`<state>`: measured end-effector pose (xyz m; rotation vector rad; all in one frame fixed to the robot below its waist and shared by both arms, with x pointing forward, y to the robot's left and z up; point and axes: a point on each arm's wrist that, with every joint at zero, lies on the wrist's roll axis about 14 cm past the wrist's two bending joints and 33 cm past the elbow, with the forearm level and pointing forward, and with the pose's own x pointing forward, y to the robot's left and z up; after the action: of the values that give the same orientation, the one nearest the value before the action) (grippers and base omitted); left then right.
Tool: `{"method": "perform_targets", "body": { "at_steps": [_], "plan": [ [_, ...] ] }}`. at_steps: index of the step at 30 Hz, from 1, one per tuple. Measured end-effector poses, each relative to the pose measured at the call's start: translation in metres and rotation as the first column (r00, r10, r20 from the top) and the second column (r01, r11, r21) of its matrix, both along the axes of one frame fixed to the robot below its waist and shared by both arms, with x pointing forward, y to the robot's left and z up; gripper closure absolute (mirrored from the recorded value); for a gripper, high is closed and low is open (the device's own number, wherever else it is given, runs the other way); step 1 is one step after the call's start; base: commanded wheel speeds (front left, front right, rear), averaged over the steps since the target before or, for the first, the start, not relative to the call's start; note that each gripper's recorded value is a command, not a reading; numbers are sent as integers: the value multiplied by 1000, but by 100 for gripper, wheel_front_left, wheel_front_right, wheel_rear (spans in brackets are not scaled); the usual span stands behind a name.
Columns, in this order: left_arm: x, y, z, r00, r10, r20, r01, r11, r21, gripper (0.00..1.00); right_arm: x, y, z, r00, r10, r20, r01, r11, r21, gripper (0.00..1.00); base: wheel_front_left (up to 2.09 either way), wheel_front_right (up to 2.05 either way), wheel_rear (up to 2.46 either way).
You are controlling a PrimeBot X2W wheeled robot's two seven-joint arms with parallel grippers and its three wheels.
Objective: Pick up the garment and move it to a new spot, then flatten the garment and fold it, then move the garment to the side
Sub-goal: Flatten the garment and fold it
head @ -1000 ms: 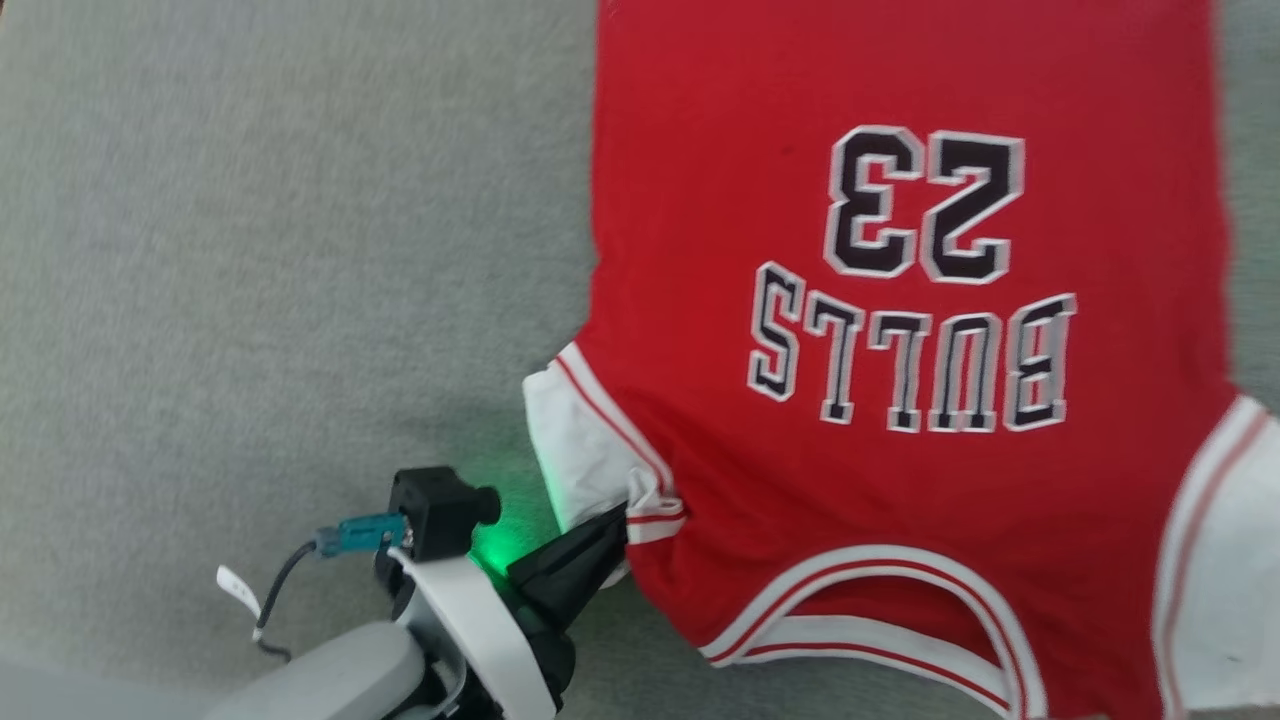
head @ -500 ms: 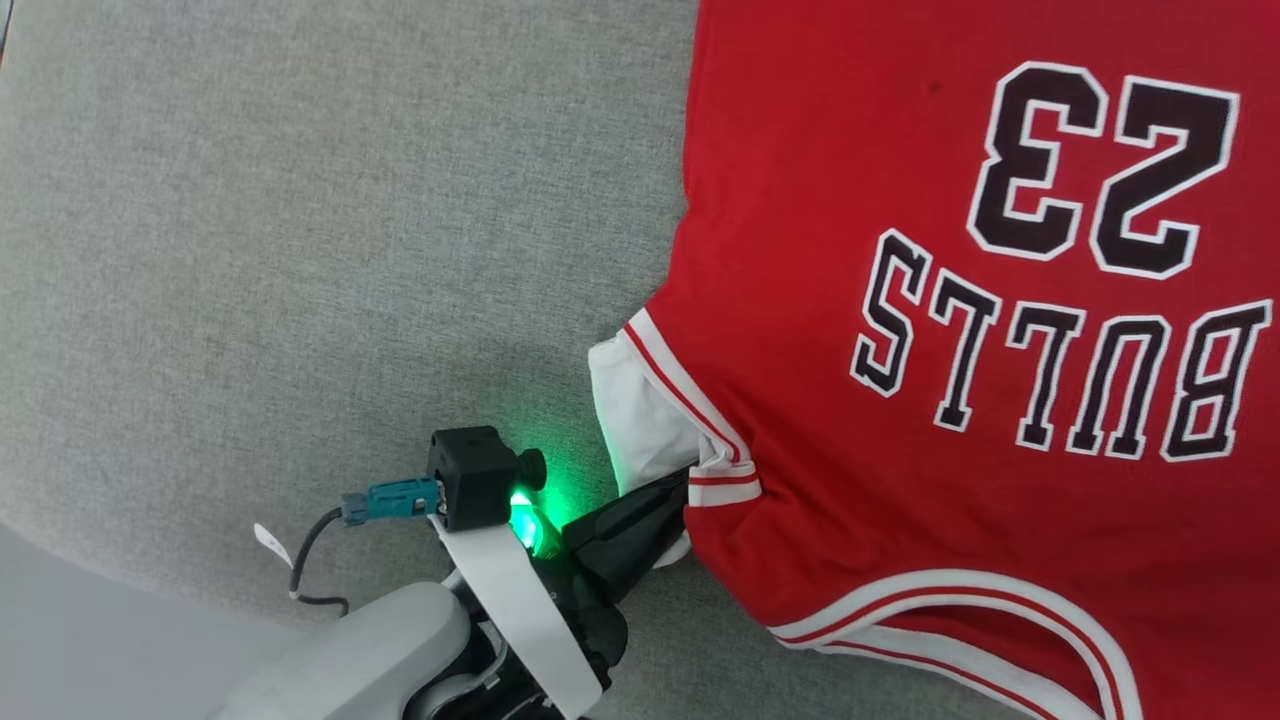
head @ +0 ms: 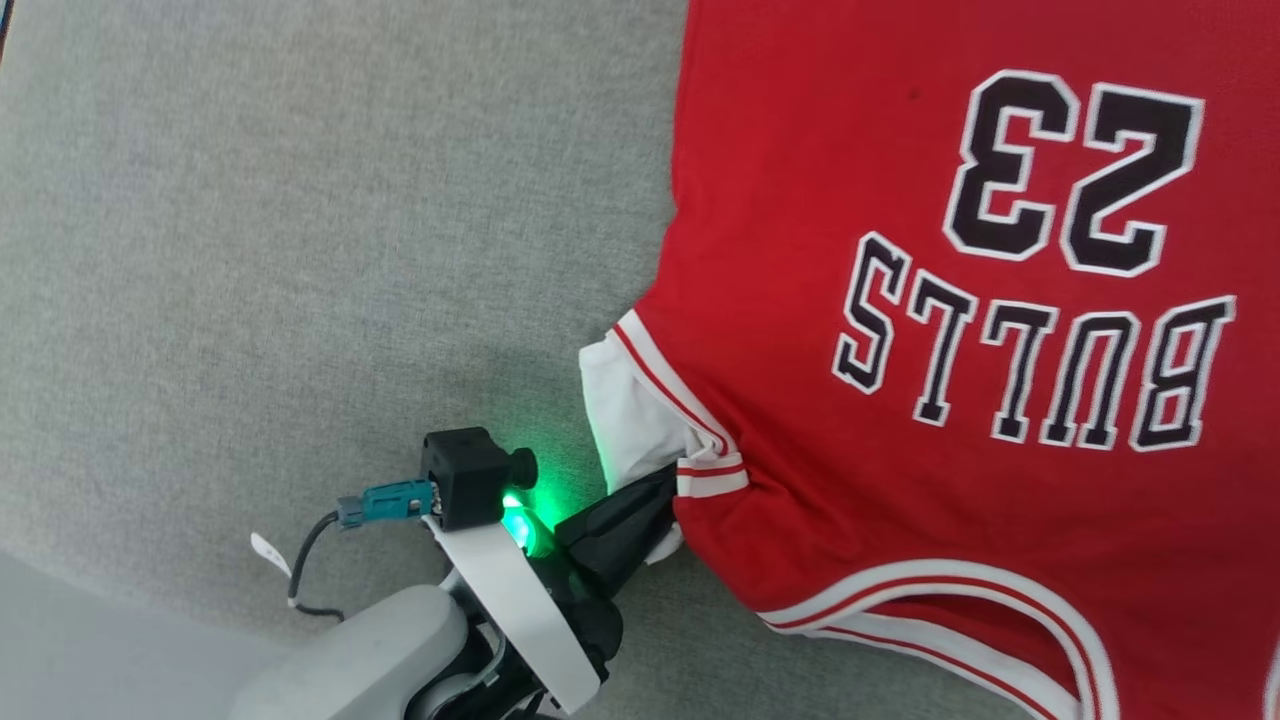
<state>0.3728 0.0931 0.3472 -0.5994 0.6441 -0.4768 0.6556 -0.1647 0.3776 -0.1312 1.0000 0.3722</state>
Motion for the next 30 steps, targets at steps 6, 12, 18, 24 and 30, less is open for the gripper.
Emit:
{"method": "perform_targets", "body": {
  "at_steps": [6, 12, 18, 24, 30],
  "plan": [
    [-6, 7, 13, 999, 29, 27, -30, 1000, 9, 100, -43, -11, 25, 996, 81, 36, -81, 997, 5, 100, 0, 0, 0],
    [-25, 21, 20, 998, 50, 25, -51, 998, 39, 100, -124, -43, 31, 988, 147, -42, -149, 988, -43, 100, 0, 0, 0],
    [-28, 27, 36, 996, 56, 70, -59, 997, 40, 100, -220, -73, 27, 969, 164, -186, -174, 984, -43, 100, 0, 0, 0],
    [-21, 25, 49, 992, 57, 114, -60, 998, 22, 100, -307, -87, 12, 937, 166, -307, -179, 984, -15, 100, 0, 0, 0],
    [-22, 19, 52, 991, 47, 125, -49, 999, 12, 100, -373, -66, -8, 900, 206, -384, -195, 978, 67, 100, 0, 0, 0]
  ]
}}
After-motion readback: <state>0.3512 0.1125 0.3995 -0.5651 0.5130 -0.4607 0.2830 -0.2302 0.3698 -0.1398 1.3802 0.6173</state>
